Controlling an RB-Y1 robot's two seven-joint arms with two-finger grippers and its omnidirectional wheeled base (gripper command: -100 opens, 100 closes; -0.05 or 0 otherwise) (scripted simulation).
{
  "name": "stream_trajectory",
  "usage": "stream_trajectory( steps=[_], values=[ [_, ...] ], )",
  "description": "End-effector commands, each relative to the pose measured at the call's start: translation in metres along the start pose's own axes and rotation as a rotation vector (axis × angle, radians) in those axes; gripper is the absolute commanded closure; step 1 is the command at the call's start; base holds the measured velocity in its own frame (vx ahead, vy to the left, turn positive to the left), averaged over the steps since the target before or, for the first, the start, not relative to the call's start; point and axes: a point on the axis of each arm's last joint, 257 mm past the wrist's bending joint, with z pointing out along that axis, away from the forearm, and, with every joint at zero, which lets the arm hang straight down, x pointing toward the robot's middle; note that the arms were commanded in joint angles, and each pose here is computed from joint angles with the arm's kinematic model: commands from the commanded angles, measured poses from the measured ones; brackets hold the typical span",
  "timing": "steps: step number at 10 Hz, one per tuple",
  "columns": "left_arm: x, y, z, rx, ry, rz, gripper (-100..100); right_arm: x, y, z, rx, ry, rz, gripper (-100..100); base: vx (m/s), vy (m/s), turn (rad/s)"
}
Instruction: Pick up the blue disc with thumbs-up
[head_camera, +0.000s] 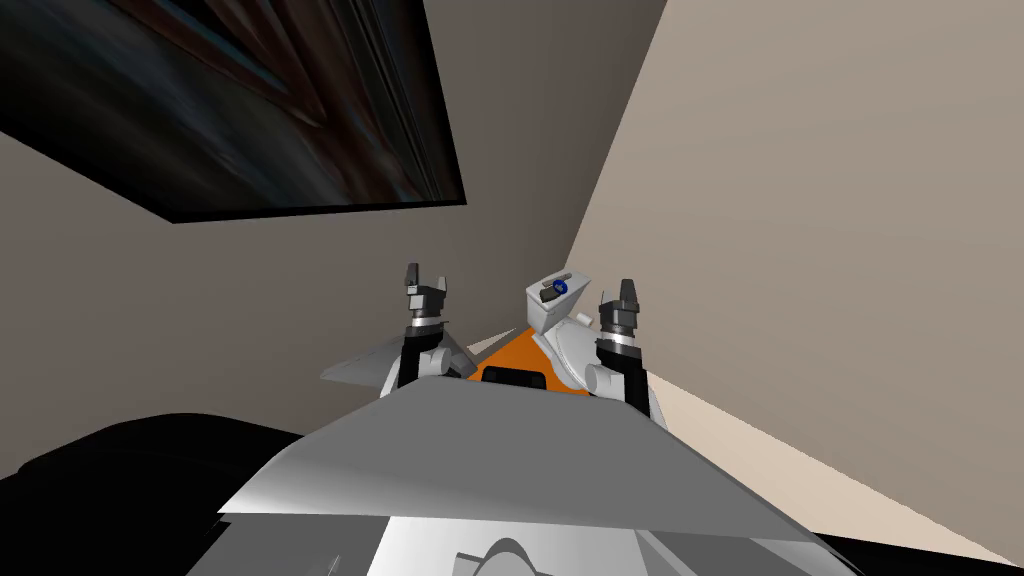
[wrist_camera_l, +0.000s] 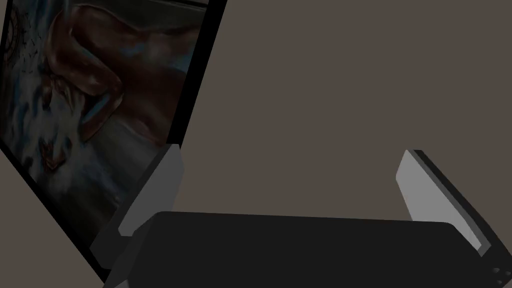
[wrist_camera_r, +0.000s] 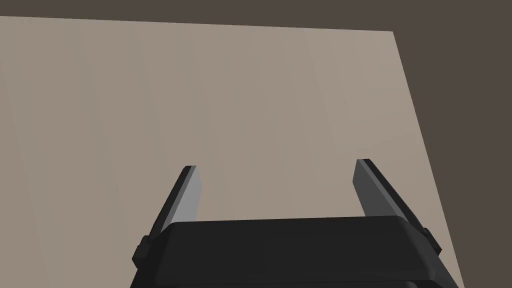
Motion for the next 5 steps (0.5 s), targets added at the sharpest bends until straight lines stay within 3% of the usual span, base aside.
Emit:
stream_trajectory(
  steps=[1, 5],
  values=[
    [0.0, 0.0, 0.0, 0.0, 0.0, 0.0, 0, 0.003, -0.003, 0.002, 0.007, 0.024, 0.013, -100, 0.004, -0.001, -0.012],
    [0.0, 0.0, 0.0, 0.0, 0.0, 0.0, 0, 0.012, -0.018, 0.01, 0.059, 0.08, 0.127, -100, 0.014, -0.005, -0.029]
  ],
)
